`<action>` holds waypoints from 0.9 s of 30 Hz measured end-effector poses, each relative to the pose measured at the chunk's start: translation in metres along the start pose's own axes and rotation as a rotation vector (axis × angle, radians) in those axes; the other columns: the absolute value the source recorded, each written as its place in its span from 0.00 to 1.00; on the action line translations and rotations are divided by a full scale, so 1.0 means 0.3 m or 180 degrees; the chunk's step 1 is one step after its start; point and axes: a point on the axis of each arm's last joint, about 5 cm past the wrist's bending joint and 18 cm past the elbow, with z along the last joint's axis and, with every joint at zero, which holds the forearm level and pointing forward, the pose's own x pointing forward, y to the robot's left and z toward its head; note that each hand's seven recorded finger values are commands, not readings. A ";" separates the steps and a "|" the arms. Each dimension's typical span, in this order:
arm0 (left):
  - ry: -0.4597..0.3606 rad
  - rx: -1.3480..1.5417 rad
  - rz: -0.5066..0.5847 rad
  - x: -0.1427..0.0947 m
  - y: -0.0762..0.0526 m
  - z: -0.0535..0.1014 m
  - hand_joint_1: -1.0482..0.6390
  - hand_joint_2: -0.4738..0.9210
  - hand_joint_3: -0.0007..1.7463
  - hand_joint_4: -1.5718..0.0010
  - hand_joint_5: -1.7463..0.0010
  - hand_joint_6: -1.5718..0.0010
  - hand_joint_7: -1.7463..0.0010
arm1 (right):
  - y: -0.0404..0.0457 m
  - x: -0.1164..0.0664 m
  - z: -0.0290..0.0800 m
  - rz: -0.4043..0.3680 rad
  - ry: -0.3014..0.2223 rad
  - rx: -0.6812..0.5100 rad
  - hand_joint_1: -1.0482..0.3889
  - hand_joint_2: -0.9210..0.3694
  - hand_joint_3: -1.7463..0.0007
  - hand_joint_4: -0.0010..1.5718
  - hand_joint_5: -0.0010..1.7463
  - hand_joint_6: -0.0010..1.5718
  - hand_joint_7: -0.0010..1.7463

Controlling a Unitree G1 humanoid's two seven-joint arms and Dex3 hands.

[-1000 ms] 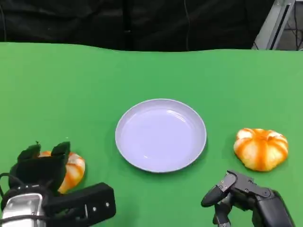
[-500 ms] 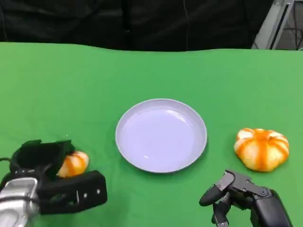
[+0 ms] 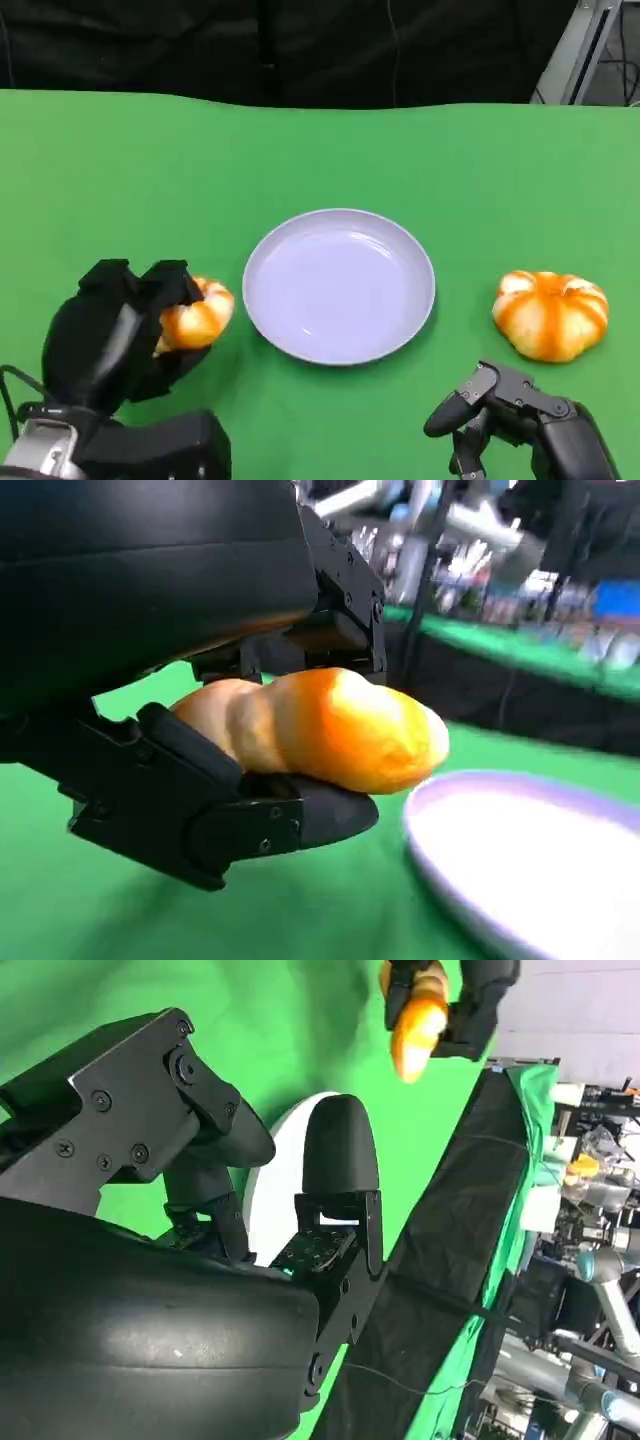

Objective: Grasp the bread from the table and place it into the plate.

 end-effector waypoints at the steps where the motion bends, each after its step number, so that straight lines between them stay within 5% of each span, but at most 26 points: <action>1: -0.0148 -0.0112 0.0135 0.002 -0.002 0.007 0.55 0.66 0.76 0.46 0.00 0.59 0.00 | 0.000 0.000 0.000 0.0001 0.0000 0.0002 0.76 0.37 0.27 0.42 0.94 0.45 0.77; 8: -0.0697 -0.0319 0.0449 0.084 -0.011 0.038 0.52 0.59 0.84 0.43 0.00 0.58 0.00 | -0.005 0.003 -0.001 -0.0017 -0.0005 -0.0006 0.75 0.36 0.27 0.43 0.93 0.46 0.77; 24: -0.1097 -0.0465 -0.0027 0.262 -0.152 0.209 0.52 0.55 0.83 0.44 0.00 0.55 0.00 | -0.003 -0.001 -0.004 -0.0022 -0.0017 0.0029 0.75 0.38 0.27 0.44 0.92 0.47 0.77; 27: -0.1054 -0.0418 -0.0152 0.290 -0.164 0.231 0.49 0.65 0.67 0.53 0.00 0.58 0.11 | -0.001 -0.005 -0.005 -0.0026 -0.0002 0.0046 0.75 0.37 0.28 0.44 0.92 0.47 0.77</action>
